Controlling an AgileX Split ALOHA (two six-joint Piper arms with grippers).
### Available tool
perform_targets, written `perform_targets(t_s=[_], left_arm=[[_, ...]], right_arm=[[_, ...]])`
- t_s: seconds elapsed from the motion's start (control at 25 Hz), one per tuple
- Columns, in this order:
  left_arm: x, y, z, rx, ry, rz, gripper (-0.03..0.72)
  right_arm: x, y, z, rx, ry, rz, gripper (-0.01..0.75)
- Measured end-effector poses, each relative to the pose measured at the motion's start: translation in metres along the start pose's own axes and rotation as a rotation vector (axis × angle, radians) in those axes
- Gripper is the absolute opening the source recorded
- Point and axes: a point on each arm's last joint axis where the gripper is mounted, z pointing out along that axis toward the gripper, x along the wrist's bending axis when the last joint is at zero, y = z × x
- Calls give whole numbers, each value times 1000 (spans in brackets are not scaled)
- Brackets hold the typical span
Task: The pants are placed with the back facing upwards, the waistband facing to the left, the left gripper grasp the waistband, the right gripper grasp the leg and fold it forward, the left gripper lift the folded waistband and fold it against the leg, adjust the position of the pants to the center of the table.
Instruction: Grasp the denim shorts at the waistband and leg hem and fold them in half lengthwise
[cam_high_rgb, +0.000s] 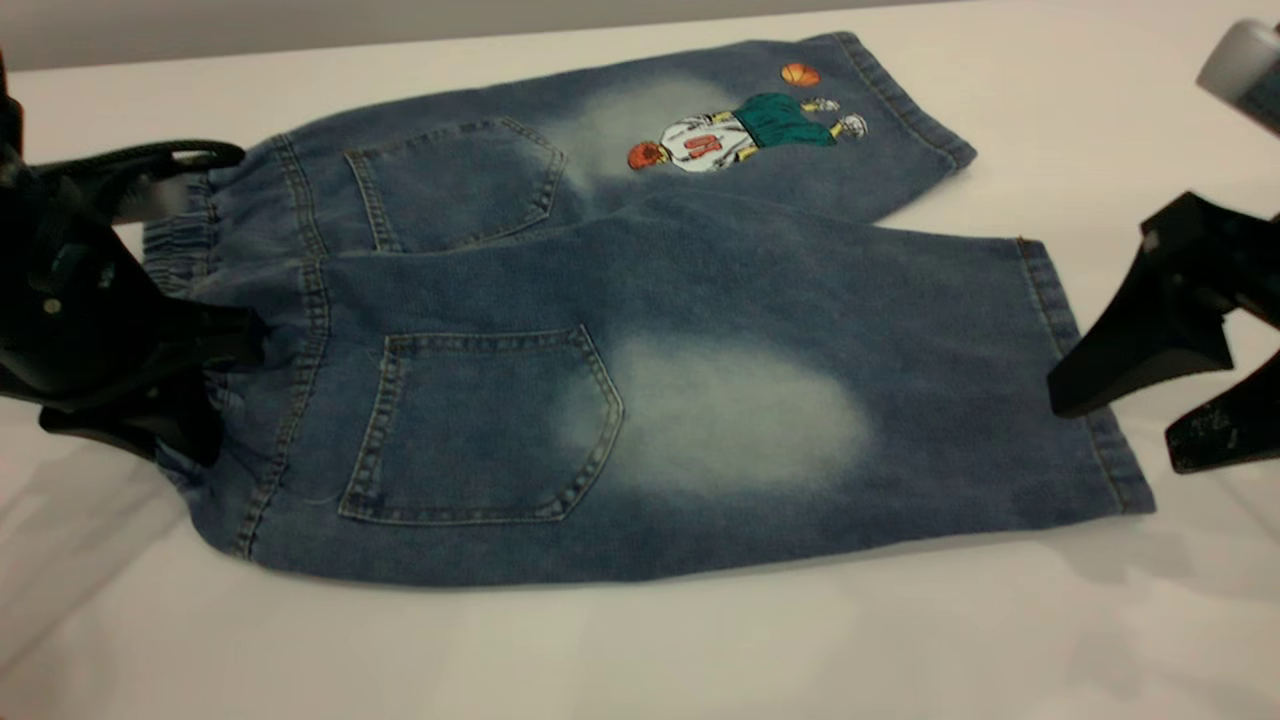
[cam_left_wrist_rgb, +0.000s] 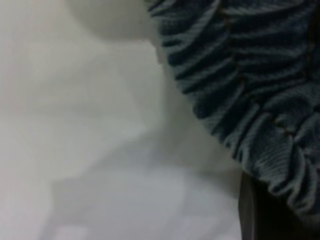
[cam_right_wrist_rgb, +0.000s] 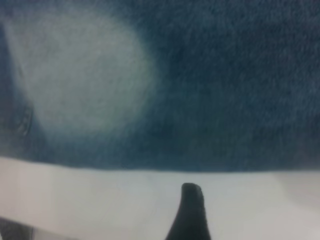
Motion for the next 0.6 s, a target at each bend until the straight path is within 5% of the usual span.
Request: perform_targets(t_s=[0.6], left_arm=[[-3, 5, -32, -63, -18, 45, 143]], right_arm=[[-26, 3, 32, -5, -81, 13, 518]])
